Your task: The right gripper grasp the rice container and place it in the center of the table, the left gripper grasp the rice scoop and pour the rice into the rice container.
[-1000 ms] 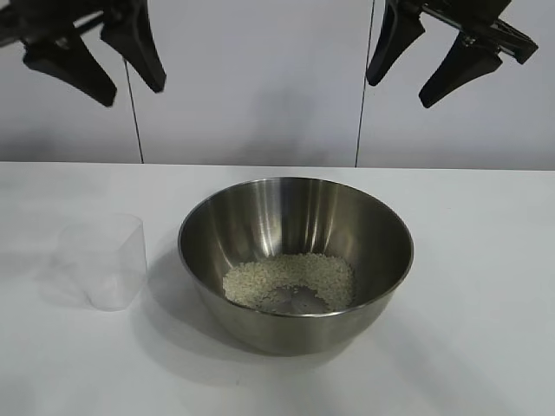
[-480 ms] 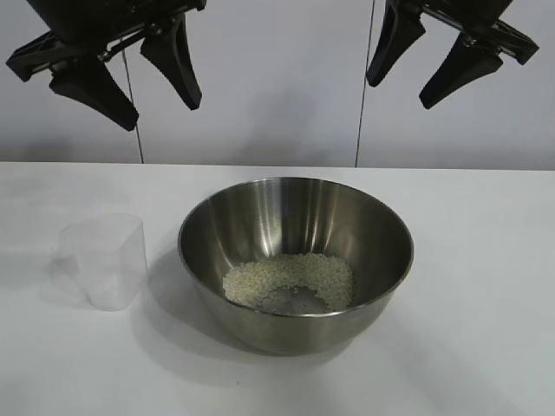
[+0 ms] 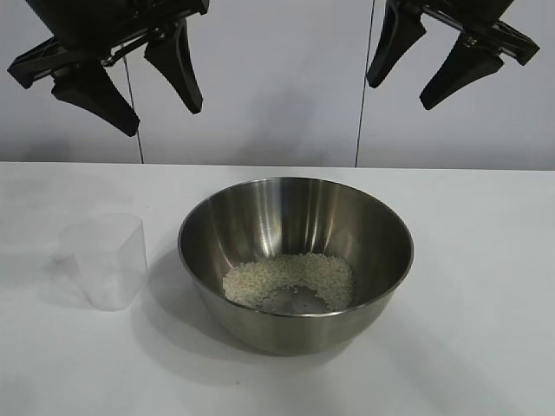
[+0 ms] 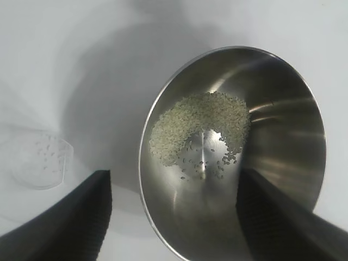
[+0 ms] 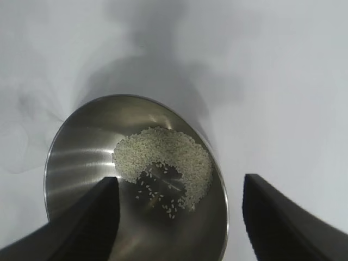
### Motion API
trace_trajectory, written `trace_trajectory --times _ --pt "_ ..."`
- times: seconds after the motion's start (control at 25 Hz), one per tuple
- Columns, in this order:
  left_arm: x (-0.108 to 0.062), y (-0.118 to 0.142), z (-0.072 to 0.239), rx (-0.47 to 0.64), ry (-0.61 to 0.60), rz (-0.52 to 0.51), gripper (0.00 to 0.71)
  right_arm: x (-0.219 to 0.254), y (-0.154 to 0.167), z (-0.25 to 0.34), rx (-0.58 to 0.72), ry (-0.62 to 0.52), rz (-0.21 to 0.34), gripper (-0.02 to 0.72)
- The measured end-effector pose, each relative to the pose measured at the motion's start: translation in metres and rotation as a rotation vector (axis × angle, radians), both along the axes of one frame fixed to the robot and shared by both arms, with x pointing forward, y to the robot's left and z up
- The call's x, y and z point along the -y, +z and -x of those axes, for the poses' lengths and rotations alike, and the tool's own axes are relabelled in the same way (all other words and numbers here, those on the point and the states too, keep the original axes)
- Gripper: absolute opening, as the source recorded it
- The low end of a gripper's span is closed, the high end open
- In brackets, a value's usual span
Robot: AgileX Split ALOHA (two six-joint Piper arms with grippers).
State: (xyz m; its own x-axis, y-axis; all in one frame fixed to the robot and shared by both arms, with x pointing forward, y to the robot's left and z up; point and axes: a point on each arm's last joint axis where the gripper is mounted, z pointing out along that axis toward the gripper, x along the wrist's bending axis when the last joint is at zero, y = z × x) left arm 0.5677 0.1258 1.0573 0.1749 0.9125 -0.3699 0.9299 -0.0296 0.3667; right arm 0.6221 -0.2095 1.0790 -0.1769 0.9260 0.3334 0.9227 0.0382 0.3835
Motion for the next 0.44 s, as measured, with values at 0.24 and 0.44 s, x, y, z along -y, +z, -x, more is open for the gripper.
trace_trajectory --times 0.24,0.44 --pt "0.000 0.000 0.000 0.003 0.003 0.002 0.480 0.000 0.003 -0.007 0.076 -0.030 -0.010 0.452" --pt "0.000 0.000 0.000 0.004 0.004 0.003 0.480 0.001 0.007 -0.014 0.163 -0.064 -0.019 0.452"
